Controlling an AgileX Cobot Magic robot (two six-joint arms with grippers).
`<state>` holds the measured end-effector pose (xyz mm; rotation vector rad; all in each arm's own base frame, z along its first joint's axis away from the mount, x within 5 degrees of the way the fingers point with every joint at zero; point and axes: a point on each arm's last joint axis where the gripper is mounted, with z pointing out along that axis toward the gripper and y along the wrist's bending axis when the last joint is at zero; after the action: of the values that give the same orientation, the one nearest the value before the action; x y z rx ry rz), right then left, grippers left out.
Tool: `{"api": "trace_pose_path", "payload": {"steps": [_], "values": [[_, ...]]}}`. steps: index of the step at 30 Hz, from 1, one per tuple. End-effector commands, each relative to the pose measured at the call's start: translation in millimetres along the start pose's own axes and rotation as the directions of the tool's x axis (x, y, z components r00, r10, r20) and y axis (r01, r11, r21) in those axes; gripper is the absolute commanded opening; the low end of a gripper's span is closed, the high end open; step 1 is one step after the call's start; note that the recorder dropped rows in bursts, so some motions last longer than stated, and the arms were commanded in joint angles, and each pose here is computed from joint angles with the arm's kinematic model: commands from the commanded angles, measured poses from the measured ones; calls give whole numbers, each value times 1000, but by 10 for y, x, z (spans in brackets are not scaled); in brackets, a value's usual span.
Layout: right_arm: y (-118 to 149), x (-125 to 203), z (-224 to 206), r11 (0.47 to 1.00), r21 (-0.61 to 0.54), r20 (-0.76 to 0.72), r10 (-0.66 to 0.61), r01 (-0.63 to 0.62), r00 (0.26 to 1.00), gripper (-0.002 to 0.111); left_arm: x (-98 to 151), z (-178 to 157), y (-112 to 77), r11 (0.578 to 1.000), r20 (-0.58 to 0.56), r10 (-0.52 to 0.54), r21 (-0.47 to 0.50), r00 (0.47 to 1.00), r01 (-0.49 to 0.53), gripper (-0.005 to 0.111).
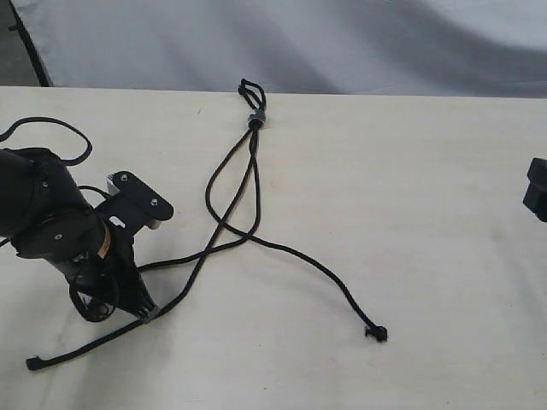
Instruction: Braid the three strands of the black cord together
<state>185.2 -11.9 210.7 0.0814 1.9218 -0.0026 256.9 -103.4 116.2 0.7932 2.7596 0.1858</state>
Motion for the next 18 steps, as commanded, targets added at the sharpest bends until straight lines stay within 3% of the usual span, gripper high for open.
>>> {"api": "trace_pose_path", "payload": {"steps": [1,7,11,18], "values": [[6,1,2,1000,-4,4,2,-2,1000,76,142,31,-240,996,-129,-15,90,992,27,0],[6,-1,2,1000,-4,7,2,-2,1000,76,187,-66,-712,978,-174,54,206,983,-17,0],[7,-5,2,1000,-4,11,2,-2,1000,76,215,-141,-1019,955,-133,218,234,967,-183,0],[6,4,3,1000,-4,7,2,-2,1000,76,43,-347,-1006,942,-22,289,183,957,-281,0]]}}
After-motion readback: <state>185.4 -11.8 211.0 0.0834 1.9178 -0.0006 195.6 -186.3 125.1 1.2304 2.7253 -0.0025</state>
